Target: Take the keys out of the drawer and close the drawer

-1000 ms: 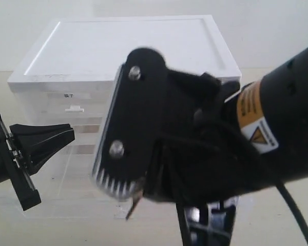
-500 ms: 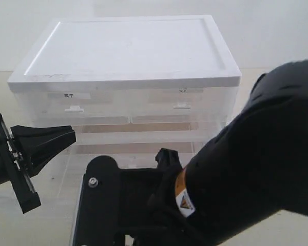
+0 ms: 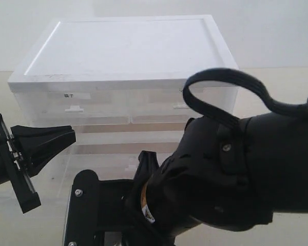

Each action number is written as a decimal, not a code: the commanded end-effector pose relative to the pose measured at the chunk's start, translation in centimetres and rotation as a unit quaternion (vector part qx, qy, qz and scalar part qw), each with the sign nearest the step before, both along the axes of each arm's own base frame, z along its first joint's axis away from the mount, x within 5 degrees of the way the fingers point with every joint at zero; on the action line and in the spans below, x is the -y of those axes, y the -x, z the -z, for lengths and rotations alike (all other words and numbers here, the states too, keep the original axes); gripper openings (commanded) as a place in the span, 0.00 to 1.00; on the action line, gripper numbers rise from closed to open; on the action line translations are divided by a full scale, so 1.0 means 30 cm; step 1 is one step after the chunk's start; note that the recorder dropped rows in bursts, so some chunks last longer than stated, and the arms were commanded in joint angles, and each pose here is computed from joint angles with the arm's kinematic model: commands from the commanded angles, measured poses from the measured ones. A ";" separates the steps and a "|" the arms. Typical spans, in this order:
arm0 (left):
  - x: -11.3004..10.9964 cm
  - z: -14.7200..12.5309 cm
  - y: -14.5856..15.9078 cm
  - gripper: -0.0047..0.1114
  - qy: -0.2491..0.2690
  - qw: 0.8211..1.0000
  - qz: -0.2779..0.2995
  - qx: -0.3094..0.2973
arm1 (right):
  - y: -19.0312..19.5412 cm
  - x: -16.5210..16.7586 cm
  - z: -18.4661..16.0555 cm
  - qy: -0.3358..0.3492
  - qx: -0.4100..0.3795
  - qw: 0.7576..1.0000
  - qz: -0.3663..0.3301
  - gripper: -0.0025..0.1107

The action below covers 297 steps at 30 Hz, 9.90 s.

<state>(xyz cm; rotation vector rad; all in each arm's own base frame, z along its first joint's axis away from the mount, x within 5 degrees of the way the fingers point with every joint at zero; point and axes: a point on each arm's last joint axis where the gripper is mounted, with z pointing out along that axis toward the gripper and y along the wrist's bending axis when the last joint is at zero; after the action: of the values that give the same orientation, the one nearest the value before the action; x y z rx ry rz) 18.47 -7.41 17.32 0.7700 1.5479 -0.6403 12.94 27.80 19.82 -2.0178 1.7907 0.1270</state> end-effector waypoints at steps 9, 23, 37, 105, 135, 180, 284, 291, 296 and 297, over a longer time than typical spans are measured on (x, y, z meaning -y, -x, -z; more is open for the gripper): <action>0.021 -0.037 0.039 0.08 0.002 0.998 0.054 0.012 | -0.048 0.003 -0.017 -0.009 0.073 0.997 0.037 0.02; 0.030 -0.106 0.122 0.08 -0.008 0.994 0.091 0.067 | -0.139 0.018 -0.048 -0.045 0.153 0.983 0.090 0.02; 0.030 -0.106 0.122 0.08 -0.006 0.994 0.091 0.065 | -0.211 0.026 -0.053 -0.094 0.163 0.978 0.090 0.02; 0.104 0.163 -0.074 0.08 -0.029 0.984 0.152 -0.092 | -0.119 0.197 -0.405 -0.271 0.151 0.925 0.219 0.02; 0.058 0.097 -0.093 0.08 -0.101 0.969 -0.224 -0.034 | -0.128 0.224 -0.388 -0.223 0.163 0.929 0.244 0.02; 0.295 0.301 -0.152 0.08 -0.358 0.928 -0.101 0.012 | -0.127 0.223 -0.388 -0.221 0.168 0.931 0.236 0.02; 0.065 -0.255 -0.084 0.08 0.035 0.944 -0.328 0.000 | -0.394 0.664 -0.459 -0.325 0.228 0.765 0.508 0.02; -0.009 -0.362 -0.258 0.08 0.030 0.927 -0.363 -0.085 | -0.475 0.862 -0.423 -0.350 0.211 0.675 0.614 0.02; -0.034 -0.364 -0.398 0.08 -0.035 0.918 -0.335 -0.207 | -0.546 0.878 -0.332 -0.354 0.161 0.661 0.642 0.02; -0.028 -0.353 -0.418 0.08 -0.044 0.917 -0.329 -0.220 | -0.559 0.865 -0.315 -0.351 0.152 0.666 0.640 0.02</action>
<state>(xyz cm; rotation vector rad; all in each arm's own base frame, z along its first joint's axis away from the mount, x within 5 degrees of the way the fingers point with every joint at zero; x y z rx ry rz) 29.50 -6.45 28.69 0.0787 1.9704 -0.2094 28.74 1.27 30.15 0.0087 2.0112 -0.0293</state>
